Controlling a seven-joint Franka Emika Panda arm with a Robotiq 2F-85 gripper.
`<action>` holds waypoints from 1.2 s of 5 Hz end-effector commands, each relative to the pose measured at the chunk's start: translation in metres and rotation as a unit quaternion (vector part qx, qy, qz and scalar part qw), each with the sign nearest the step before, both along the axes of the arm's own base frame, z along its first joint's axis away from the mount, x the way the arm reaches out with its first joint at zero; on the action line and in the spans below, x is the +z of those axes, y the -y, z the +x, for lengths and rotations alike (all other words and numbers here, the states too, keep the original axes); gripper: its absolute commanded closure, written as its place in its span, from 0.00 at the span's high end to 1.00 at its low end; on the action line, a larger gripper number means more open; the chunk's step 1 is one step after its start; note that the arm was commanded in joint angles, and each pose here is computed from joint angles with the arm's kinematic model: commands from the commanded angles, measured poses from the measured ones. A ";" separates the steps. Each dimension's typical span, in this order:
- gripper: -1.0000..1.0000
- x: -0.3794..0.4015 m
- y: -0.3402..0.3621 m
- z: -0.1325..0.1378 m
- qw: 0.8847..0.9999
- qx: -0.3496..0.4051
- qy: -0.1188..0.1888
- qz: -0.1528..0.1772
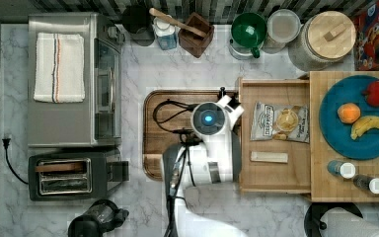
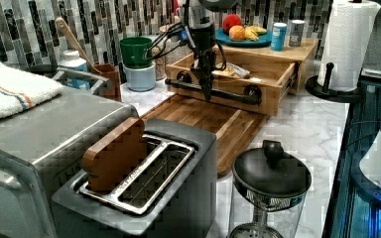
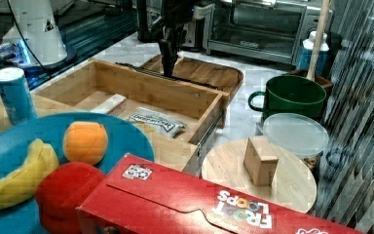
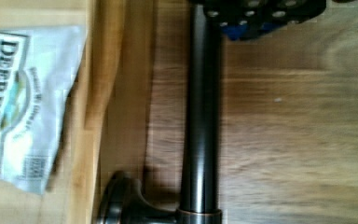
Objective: Close the drawer.
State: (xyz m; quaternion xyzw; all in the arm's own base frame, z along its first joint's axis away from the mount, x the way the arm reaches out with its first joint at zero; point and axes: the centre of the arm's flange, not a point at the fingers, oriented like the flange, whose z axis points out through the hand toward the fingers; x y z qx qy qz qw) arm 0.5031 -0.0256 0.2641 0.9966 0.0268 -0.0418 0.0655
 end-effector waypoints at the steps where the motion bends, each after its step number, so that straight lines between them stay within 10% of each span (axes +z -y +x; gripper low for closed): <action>1: 0.00 0.036 0.102 0.027 0.998 0.043 0.047 -0.013; 6: 0.00 0.043 0.279 0.013 0.997 -0.022 0.065 -0.038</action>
